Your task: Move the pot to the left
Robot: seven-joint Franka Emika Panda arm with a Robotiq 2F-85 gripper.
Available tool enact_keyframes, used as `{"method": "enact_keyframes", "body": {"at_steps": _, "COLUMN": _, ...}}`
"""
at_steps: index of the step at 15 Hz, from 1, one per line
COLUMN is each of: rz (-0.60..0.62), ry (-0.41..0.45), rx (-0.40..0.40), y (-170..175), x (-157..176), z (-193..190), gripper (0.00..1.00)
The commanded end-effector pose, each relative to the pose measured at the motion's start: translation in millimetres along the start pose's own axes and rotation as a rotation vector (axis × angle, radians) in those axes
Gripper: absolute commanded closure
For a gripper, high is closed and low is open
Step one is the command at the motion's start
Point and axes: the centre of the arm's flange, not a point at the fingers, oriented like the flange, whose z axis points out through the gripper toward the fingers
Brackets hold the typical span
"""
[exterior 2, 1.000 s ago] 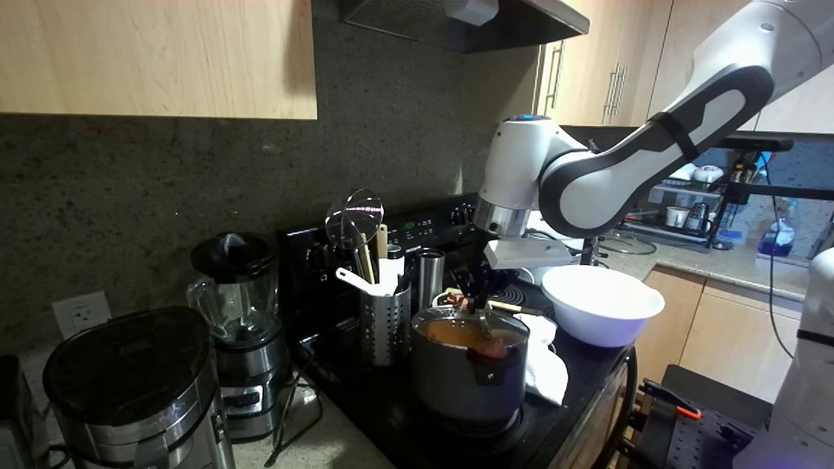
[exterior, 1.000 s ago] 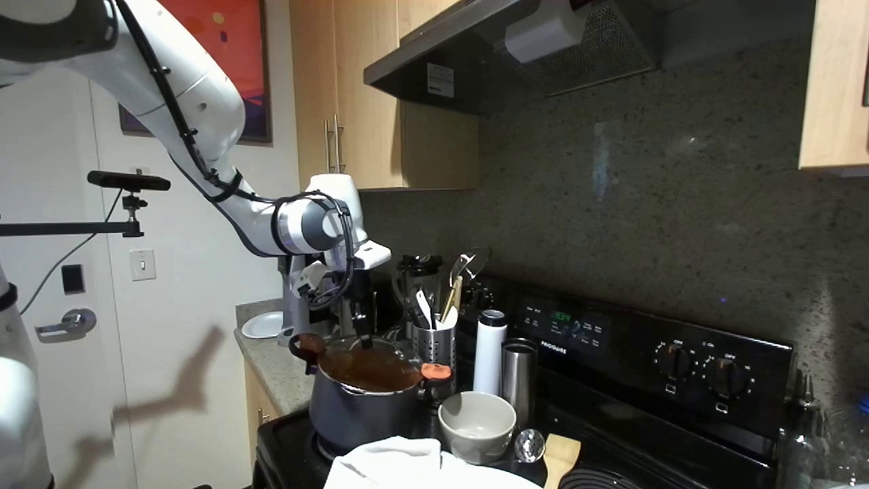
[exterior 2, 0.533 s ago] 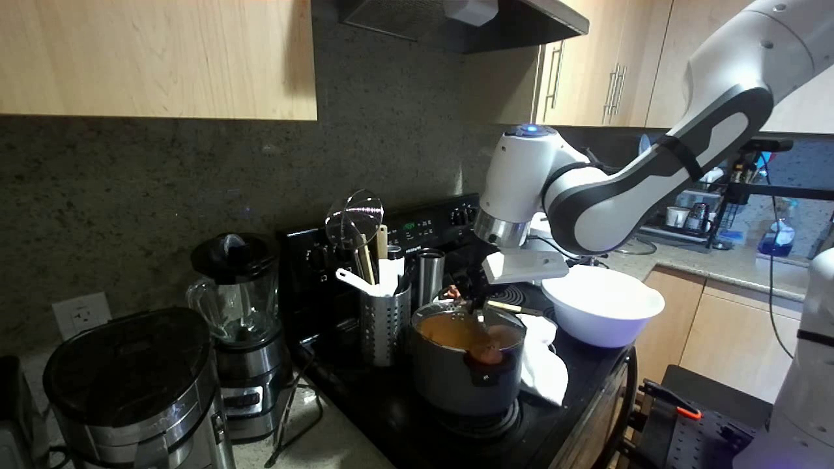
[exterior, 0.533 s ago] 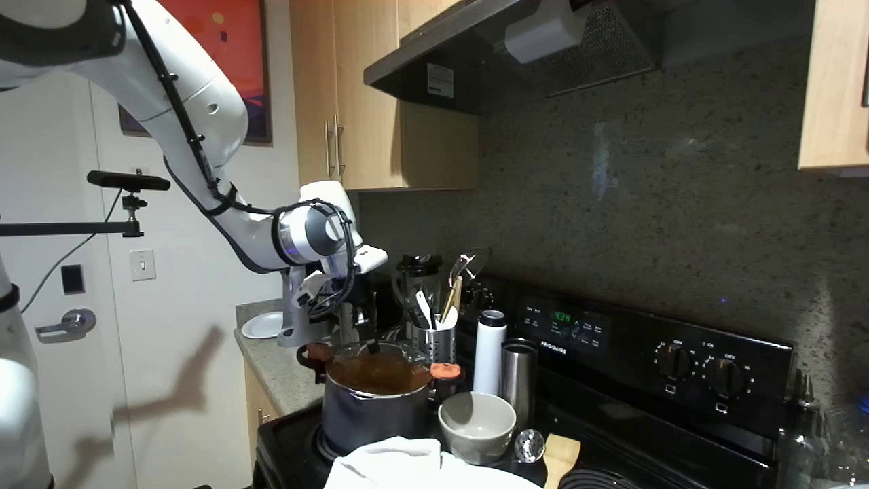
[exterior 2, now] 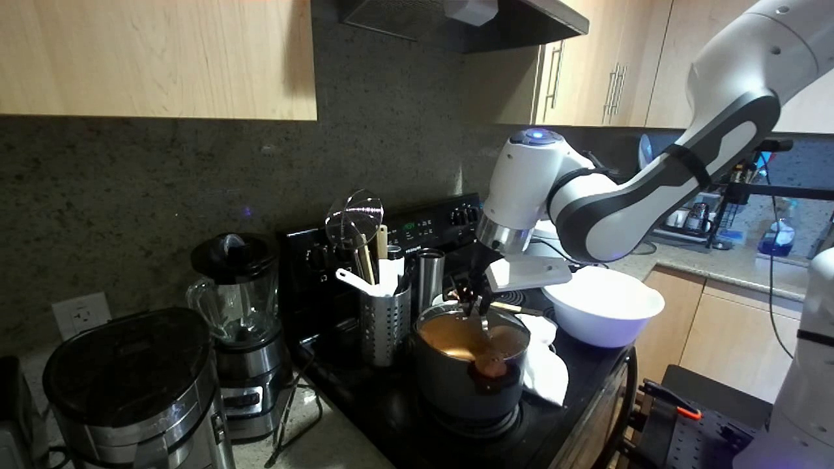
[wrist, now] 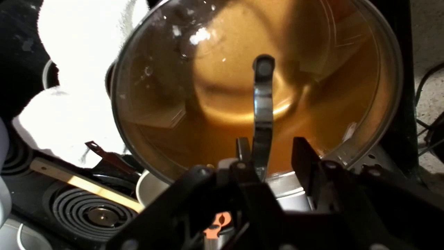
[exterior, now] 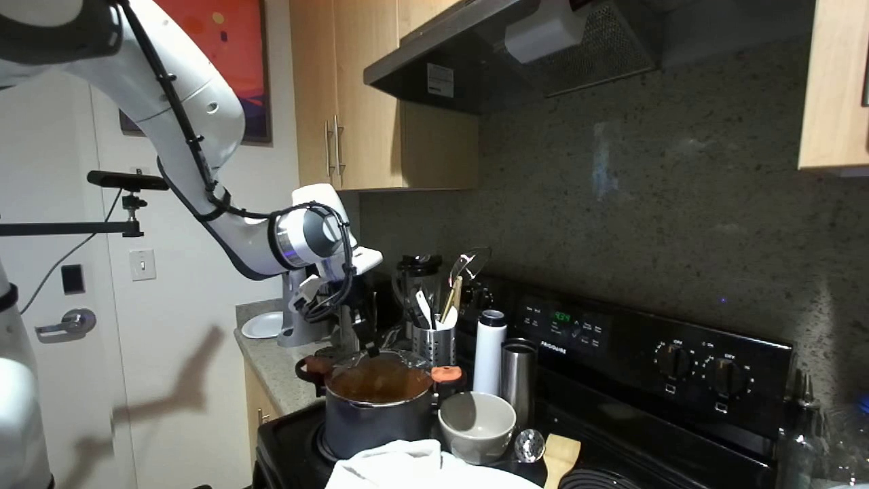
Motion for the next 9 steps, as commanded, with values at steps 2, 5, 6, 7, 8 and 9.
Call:
{"method": "enact_keyframes", "body": {"at_steps": 2, "rz": 0.005, "ry": 0.008, "rx": 0.036, "y": -5.8, "x": -0.8, "z": -13.2, "gripper": 0.24}}
{"method": "enact_keyframes", "body": {"at_steps": 5, "rz": 0.029, "ry": -0.024, "rx": 0.039, "y": -7.1, "x": 9.7, "z": -17.6, "gripper": 0.01}}
{"method": "enact_keyframes", "body": {"at_steps": 6, "rz": 0.039, "ry": -0.036, "rx": 0.04, "y": -7.3, "x": 15.6, "z": -19.5, "gripper": 0.0}}
{"method": "enact_keyframes", "body": {"at_steps": 7, "rz": 0.05, "ry": -0.046, "rx": 0.042, "y": -6.5, "x": 23.0, "z": -22.0, "gripper": 0.0}}
{"method": "enact_keyframes", "body": {"at_steps": 8, "rz": 0.058, "ry": -0.057, "rx": 0.045, "y": -5.7, "x": 29.0, "z": -24.1, "gripper": 0.0}}
{"method": "enact_keyframes", "body": {"at_steps": 9, "rz": 0.068, "ry": -0.067, "rx": 0.045, "y": -2.9, "x": 37.6, "z": -27.6, "gripper": 0.0}}
